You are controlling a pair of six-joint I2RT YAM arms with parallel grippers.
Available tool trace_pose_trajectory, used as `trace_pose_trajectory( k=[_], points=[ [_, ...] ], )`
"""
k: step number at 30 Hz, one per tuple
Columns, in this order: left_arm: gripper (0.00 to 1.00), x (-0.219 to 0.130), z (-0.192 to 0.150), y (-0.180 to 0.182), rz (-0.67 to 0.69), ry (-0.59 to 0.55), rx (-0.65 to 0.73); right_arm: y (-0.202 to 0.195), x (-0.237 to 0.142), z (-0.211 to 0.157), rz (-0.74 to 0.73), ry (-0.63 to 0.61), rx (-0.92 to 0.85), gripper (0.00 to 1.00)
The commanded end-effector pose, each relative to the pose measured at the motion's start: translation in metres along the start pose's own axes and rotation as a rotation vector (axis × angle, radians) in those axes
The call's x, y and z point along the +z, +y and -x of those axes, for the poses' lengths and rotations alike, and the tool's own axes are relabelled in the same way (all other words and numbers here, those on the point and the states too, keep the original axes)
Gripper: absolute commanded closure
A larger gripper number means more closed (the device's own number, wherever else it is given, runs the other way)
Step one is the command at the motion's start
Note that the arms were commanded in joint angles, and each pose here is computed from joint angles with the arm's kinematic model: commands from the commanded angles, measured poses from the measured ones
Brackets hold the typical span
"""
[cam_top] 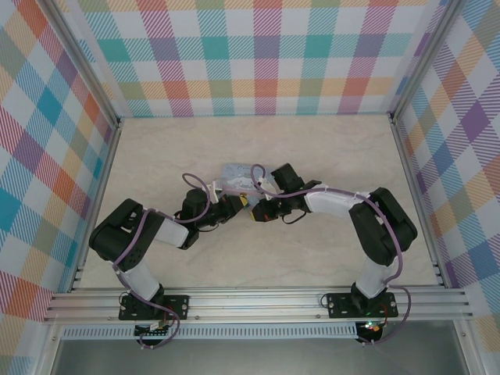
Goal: Unlock the padlock with the key
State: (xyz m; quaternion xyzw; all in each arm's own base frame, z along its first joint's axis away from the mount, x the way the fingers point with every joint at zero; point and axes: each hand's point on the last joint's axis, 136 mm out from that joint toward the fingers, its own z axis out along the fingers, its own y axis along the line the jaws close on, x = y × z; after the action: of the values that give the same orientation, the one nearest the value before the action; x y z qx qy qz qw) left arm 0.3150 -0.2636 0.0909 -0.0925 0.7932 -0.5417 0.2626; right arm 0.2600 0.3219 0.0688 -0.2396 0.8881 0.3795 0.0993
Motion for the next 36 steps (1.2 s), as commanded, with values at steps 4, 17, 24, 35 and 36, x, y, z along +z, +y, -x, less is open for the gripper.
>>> trace_pose_trajectory(
  k=[4, 17, 24, 35, 36],
  points=[
    [1.00, -0.002, 0.005, -0.015, -0.064, -0.019, 0.028, 0.004, 0.002, 0.008, 0.005, -0.009, -0.016, 0.94],
    [1.00, -0.001, 0.001, -0.014, -0.063, 0.007, 0.047, 0.006, 0.000, 0.021, 0.004, -0.031, -0.029, 0.94],
    [1.00, -0.002, 0.000, -0.015, -0.067, 0.013, 0.061, 0.009, -0.006, 0.029, 0.049, -0.060, -0.025, 0.94],
    [1.00, -0.002, 0.000, -0.016, -0.070, 0.014, 0.065, 0.006, -0.010, 0.030, 0.069, -0.077, -0.015, 0.94],
    [1.00, -0.002, 0.000, -0.017, -0.073, 0.016, 0.065, 0.006, -0.010, 0.030, 0.070, -0.077, -0.014, 0.94]
  ],
)
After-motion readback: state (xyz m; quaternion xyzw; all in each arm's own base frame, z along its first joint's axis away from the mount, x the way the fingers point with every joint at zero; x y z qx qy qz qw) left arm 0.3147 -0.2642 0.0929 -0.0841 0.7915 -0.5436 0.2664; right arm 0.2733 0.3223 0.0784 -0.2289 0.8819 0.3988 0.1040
